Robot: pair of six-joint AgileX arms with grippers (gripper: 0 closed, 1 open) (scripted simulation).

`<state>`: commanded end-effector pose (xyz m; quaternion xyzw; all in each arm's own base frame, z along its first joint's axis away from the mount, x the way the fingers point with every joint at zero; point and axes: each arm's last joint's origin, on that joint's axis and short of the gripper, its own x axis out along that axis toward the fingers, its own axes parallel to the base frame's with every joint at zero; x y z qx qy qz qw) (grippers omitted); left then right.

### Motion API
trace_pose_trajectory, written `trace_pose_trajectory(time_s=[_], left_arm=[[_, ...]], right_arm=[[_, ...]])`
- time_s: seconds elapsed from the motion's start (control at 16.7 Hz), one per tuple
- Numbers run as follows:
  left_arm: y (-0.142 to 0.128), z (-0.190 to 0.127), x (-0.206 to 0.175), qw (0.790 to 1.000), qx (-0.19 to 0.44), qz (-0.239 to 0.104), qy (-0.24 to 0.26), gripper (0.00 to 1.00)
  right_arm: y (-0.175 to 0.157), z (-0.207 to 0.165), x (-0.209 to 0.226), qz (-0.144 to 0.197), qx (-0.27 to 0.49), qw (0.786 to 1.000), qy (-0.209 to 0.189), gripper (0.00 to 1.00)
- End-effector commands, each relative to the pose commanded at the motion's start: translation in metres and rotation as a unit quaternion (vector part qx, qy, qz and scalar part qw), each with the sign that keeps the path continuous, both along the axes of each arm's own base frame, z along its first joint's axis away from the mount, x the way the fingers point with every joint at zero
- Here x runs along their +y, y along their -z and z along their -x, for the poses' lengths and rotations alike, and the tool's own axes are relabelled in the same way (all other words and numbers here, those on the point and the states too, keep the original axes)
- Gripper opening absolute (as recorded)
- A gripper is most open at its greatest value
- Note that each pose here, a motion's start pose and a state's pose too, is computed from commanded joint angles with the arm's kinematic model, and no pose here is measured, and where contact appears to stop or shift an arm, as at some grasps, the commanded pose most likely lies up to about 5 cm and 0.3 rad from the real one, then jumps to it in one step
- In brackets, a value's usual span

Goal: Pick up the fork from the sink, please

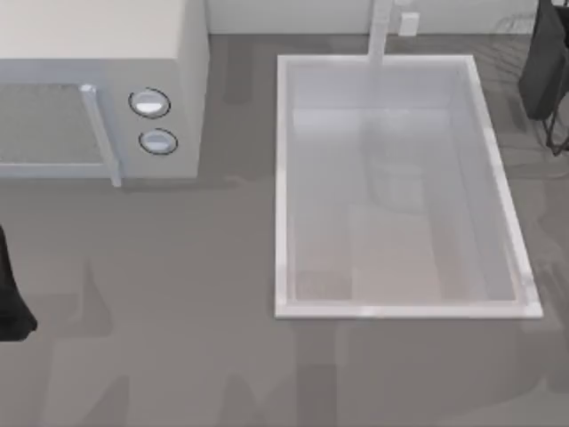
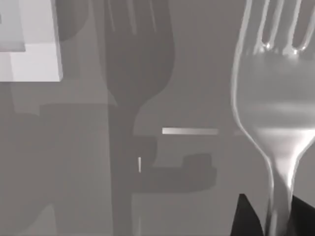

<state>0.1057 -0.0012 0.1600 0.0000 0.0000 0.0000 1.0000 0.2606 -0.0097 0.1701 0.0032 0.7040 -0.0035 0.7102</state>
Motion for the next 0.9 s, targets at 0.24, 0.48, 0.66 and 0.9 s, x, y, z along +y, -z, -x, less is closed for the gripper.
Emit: trace_pose_trajectory(time_s=[0.24, 0.48, 0.66, 0.9], left_arm=[[0.0000, 0.0000, 0.0000, 1.000, 0.000, 0.000, 0.000, 1.00], [0.0000, 0.0000, 0.0000, 1.000, 0.000, 0.000, 0.000, 1.00], [0.0000, 0.0000, 0.0000, 1.000, 0.000, 0.000, 0.000, 1.00], [0.0000, 0.0000, 0.0000, 1.000, 0.000, 0.000, 0.000, 1.00]], right_arm=[[0.0101, 0.0026, 0.0000, 0.000, 0.004, 1.000, 0.000, 0.00], [0.0101, 0.0026, 0.0000, 0.000, 0.004, 1.000, 0.000, 0.15], [0.0101, 0.0026, 0.0000, 0.000, 0.004, 1.000, 0.000, 0.38], [0.0101, 0.0026, 0.0000, 0.000, 0.004, 1.000, 0.000, 0.68]])
